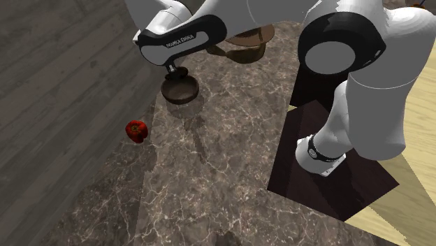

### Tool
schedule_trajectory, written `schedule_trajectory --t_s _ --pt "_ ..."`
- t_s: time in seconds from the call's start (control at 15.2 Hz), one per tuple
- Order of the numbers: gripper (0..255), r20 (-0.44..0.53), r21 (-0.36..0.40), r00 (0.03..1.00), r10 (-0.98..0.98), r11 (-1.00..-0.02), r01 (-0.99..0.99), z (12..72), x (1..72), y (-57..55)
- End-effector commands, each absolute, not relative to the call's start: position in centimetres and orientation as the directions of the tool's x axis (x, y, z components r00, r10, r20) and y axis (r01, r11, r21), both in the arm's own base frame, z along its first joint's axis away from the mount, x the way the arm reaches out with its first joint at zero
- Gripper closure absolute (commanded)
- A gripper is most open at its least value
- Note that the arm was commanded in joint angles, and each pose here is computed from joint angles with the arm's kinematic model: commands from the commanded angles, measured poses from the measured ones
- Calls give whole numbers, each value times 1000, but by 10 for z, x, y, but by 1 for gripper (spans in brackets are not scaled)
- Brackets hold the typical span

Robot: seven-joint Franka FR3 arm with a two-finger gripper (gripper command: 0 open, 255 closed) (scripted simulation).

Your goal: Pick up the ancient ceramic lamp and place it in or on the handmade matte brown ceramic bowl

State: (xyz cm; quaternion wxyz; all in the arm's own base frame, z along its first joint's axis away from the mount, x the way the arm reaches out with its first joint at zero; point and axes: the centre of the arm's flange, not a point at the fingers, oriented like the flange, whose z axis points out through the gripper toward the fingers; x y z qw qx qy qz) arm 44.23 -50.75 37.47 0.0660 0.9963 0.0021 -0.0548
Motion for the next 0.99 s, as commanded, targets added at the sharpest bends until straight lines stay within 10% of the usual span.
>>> schedule_trajectory --t_s 0.0,0.92 --pt "255 -109 132 994 -3 -991 11 364 441 -508" --pt "255 -109 132 994 -3 -991 11 320 441 -508"
